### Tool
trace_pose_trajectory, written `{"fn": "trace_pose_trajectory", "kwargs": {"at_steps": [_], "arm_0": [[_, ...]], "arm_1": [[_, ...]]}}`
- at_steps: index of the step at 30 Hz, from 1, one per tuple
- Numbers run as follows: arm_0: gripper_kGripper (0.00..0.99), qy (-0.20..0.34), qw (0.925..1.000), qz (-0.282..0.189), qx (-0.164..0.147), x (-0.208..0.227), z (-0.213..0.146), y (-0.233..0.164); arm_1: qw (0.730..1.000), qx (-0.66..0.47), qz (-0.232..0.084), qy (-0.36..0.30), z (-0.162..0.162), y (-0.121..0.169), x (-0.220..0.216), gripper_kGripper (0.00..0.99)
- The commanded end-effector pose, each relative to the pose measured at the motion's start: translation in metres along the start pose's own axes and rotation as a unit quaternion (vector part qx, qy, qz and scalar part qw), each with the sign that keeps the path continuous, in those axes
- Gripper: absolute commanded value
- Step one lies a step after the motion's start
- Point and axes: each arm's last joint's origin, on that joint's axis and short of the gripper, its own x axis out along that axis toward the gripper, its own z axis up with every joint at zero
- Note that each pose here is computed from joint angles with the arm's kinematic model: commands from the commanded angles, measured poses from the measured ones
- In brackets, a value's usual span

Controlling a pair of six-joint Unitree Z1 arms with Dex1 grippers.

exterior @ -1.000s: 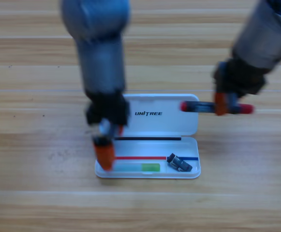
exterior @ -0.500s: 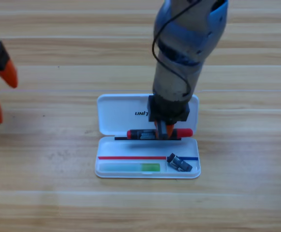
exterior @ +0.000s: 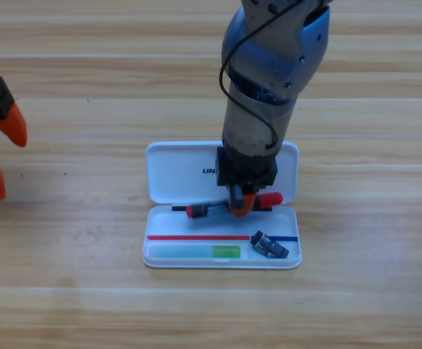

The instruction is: Clean up eraser and pencils

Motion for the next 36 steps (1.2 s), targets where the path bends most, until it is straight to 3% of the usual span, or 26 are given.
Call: {"fn": "trace_pose_trajectory", "kwargs": {"at_steps": [1,5,10,15,20,26,31,33,36], "arm_0": [[0.990,0.001,0.9999,-0.012,-0.008,0.010,-0.006,0.004],[0.990,0.001,0.9999,-0.013,-0.009,0.012,-0.006,0.006],[0.990,-0.015,0.9999,0.002,-0.006,0.011,-0.001,0.013],[0.989,-0.067,0.9973,0.024,-0.017,0.008,0.008,0.037],[0.980,-0.123,0.9905,0.049,-0.039,0.008,0.015,0.072],[0.868,-0.182,0.9808,0.037,-0.060,0.036,0.025,0.126],[0.661,-0.231,0.9691,-0.020,-0.083,0.084,0.028,0.170],[0.488,-0.246,0.9641,-0.047,-0.088,0.106,0.030,0.180],[0.144,-0.262,0.9578,-0.079,-0.087,0.134,0.032,0.188]], "arm_1": [[0.999,-0.005,0.031,0.028,0.012,0.016,0.034,0.907],[1.000,-0.004,0.022,0.016,0.009,0.017,0.014,0.950],[0.999,0.000,0.018,-0.050,-0.014,0.037,-0.067,0.959],[0.992,0.018,0.028,-0.125,-0.064,0.065,-0.143,0.959],[0.981,0.042,0.059,-0.180,-0.117,0.102,-0.178,0.959],[0.957,0.124,0.024,-0.262,-0.171,0.139,-0.192,0.976],[0.936,0.144,0.051,-0.318,-0.191,0.169,-0.196,0.985],[0.934,0.143,0.048,-0.325,-0.193,0.172,-0.196,0.985],[0.933,0.143,0.046,-0.328,-0.193,0.172,-0.193,0.985]]}}
